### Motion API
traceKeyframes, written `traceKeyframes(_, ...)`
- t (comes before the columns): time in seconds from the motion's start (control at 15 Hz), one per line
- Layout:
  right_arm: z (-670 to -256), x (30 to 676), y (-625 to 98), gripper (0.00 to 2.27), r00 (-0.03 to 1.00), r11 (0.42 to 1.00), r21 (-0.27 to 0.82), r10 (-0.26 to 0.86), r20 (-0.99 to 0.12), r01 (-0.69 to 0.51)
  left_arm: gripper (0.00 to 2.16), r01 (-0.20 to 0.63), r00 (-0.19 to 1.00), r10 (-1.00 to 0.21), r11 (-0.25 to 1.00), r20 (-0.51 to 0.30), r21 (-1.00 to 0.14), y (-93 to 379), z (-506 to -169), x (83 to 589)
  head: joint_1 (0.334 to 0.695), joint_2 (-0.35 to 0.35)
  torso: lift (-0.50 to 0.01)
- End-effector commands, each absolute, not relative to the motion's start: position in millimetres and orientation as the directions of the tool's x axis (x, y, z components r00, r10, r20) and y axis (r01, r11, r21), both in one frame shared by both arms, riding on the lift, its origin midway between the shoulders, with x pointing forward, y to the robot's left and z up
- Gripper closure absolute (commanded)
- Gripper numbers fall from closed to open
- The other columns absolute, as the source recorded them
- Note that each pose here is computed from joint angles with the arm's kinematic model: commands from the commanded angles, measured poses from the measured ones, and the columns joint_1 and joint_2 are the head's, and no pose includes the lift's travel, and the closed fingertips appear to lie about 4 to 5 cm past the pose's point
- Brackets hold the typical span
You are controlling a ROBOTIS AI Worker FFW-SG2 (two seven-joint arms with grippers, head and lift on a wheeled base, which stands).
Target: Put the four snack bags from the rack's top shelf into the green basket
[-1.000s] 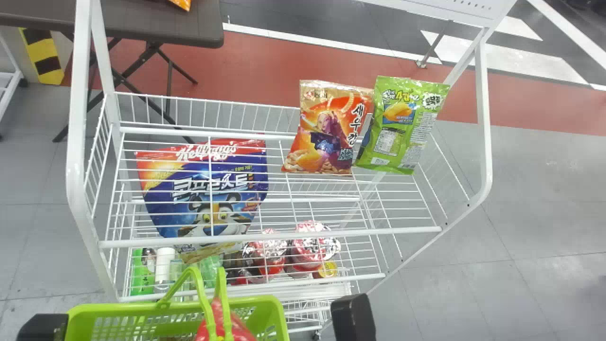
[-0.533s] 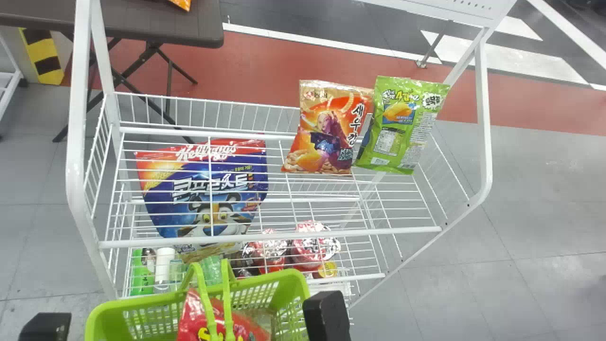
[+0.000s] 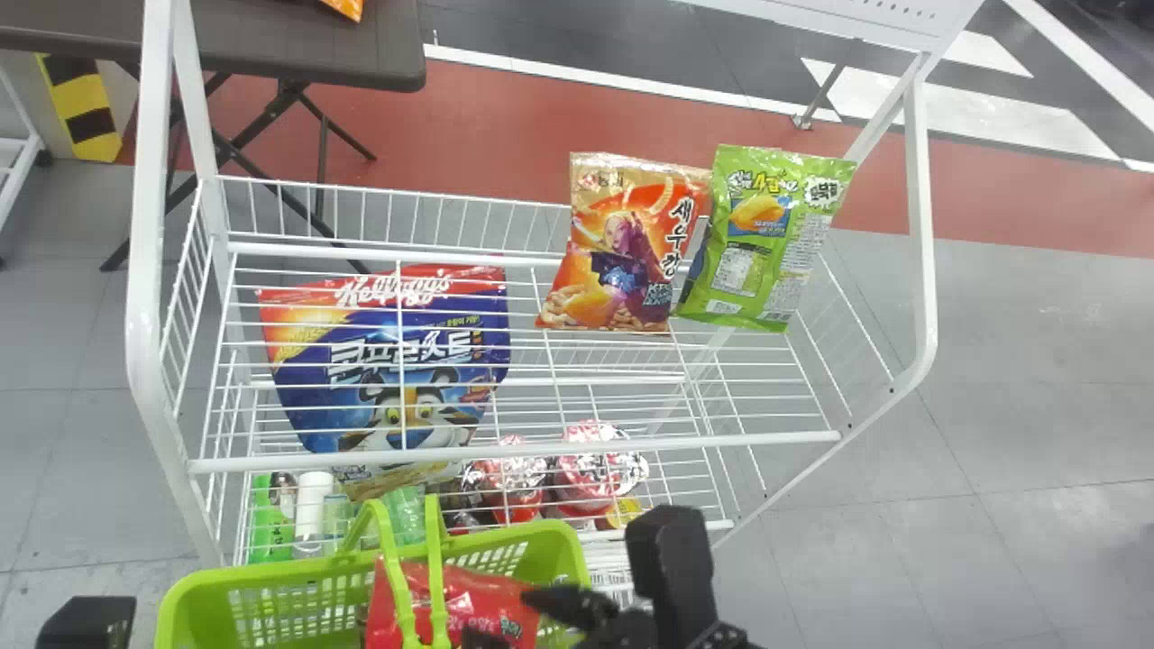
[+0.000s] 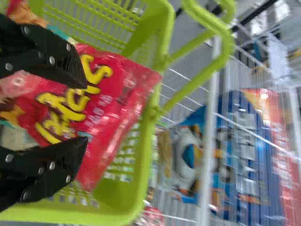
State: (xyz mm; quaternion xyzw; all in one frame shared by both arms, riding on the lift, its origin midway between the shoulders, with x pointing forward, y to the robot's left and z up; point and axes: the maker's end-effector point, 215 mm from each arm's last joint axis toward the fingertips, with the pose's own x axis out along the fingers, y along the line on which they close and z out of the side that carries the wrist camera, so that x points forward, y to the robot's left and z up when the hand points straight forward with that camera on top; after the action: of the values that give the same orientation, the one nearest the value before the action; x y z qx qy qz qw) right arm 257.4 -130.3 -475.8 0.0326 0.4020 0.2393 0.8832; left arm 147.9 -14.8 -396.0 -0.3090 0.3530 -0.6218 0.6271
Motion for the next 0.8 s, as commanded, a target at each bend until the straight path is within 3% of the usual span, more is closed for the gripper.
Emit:
traceKeyframes(0.0,-447,306,-145,0.05,0.71,0.906,0.172,0.412,-0.572,-0.387,1.75,0.561,-0.024,-0.998,0.036,-0.059,-0.827,-16,-396,147,0.695,-0.35,0.0)
traceKeyframes(0.33,-388,407,-187,0.06,0.921,0.965,0.047,0.26,-0.289,-0.258,1.75,0.56,-0.037,-0.997,0.038,-0.071,-0.828,-20,-399,143,0.695,-0.35,0.0)
traceKeyframes(0.73,-354,500,-238,0.07,0.989,0.994,-0.018,0.103,-0.108,-0.105,1.75,0.558,-0.046,-0.996,0.034,-0.072,-0.829,-23,-401,140,0.695,-0.35,0.0)
